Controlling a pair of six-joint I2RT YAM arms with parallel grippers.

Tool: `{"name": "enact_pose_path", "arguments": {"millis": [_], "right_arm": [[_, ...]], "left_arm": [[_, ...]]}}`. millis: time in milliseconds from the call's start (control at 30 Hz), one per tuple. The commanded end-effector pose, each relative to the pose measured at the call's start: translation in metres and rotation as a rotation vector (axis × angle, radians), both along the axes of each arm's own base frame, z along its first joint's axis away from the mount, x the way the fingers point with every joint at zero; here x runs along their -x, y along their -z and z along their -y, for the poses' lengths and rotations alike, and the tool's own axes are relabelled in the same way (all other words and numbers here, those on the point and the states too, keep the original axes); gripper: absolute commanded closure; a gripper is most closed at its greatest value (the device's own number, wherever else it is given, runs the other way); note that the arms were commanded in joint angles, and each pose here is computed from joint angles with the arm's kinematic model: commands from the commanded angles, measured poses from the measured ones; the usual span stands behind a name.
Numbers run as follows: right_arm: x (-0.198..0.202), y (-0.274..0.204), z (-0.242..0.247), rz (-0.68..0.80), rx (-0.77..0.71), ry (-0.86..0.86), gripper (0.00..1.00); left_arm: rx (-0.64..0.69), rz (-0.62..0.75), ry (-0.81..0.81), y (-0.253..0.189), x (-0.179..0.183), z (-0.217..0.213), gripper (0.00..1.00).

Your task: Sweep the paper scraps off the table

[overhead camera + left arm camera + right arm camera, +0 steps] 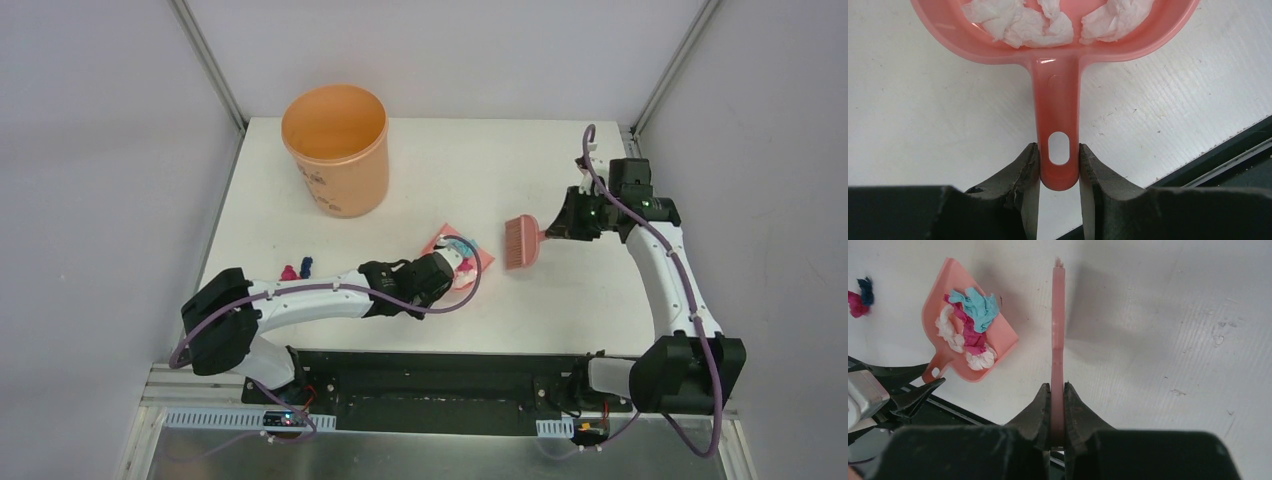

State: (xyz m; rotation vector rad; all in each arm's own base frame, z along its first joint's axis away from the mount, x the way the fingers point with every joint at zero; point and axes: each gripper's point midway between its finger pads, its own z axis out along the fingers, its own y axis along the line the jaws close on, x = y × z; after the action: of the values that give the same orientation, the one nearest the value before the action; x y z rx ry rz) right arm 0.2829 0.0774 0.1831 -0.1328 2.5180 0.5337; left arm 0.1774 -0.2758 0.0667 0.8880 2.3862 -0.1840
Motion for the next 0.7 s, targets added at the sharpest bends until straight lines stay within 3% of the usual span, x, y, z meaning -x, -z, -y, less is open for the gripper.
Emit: {"name": "enact_pose_path", "arguments": {"millis": [0, 200, 333, 667], "right_arm": [[-0.006, -0.018, -0.019, 0.039, -0.234, -0.034, 1.0], [0.017, 0.005, -0.04, -0.098, -0.425, -0.096, 1.0], [0.021, 0.009, -0.049, -0.111, -0.532, -0.129, 1.0], [0.026, 0.024, -0.053, -0.193, -0.6, -0.181, 1.0]], "left_arm": [[0.105, 0.096, 0.0, -0.053, -0.011, 0.014, 1.0], [0.14, 0.167, 0.01, -0.097, -0.019, 0.014, 1.0], [0.146, 0.178, -0.008, -0.092, -0.027, 0.025, 1.0], [0.169, 0.239, -0.047, -0.107, -0.045, 0.044, 1.0]]}}
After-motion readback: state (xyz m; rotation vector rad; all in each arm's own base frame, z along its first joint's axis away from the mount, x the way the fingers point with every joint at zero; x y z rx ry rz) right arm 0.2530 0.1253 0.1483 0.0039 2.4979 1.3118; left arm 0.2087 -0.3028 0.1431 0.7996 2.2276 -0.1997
